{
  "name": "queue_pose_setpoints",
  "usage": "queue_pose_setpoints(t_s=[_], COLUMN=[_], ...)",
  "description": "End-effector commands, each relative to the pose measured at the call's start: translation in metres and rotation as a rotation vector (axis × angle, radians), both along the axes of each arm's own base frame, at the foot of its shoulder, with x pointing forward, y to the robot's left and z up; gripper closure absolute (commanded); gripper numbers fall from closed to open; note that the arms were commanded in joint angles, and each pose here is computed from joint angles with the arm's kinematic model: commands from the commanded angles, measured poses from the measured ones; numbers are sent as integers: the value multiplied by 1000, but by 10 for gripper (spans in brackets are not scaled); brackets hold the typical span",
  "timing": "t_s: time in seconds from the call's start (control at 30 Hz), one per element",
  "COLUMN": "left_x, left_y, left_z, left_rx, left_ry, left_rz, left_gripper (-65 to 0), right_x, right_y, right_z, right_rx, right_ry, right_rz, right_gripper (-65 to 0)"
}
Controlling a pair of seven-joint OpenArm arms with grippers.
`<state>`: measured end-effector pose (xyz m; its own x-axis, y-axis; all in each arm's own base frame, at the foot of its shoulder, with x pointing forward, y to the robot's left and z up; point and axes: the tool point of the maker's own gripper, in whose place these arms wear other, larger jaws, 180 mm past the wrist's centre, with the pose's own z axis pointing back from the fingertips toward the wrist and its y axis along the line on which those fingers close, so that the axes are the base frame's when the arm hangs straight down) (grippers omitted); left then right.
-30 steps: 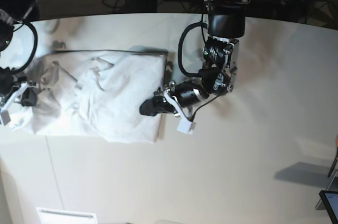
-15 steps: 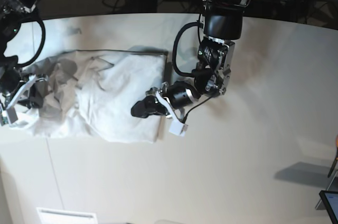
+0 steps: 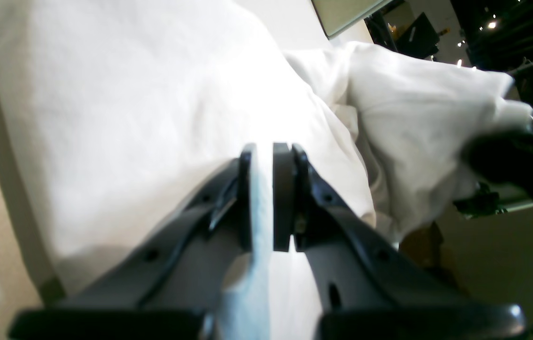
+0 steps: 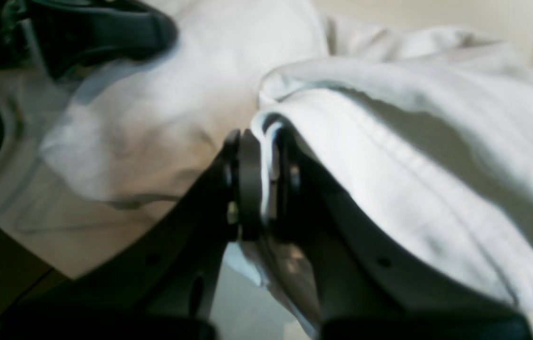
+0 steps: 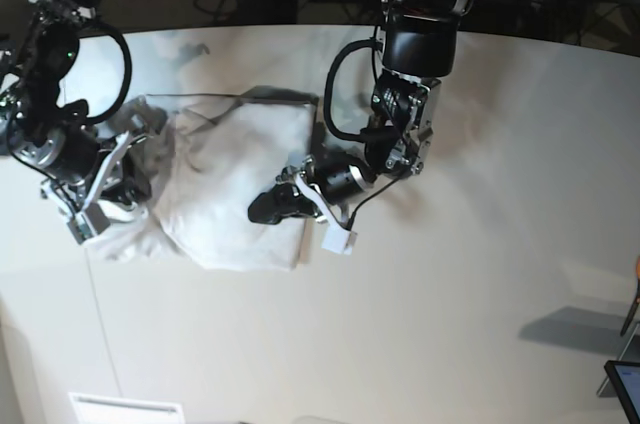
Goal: Fold the T-shirt properly
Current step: 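Grasp the shirt edge with the right gripper and lift it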
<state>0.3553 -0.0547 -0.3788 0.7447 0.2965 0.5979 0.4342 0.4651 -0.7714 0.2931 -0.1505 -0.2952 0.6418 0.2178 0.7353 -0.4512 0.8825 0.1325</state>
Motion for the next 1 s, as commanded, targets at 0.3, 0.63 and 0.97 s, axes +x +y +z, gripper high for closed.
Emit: queue_pose_setpoints(t_s=[0.3,0.63,0.97], left_x=[13,19,20], left_y=[-4,-5,-2], left_z=[14,16,16], left_rx=[-22,-25,-27], left_ry=[-29,-29,-29], left_rz=[3,3,8], left_gripper=[-54,-54,-54], right_x=[5,-2,-4], right_y=[38,74,115], right_z=[38,38,20], right_rx=[265,346,297], right_ry=[-58,-15,16], right_rz=[53,137,179], right_gripper=[-1,-1,-1])
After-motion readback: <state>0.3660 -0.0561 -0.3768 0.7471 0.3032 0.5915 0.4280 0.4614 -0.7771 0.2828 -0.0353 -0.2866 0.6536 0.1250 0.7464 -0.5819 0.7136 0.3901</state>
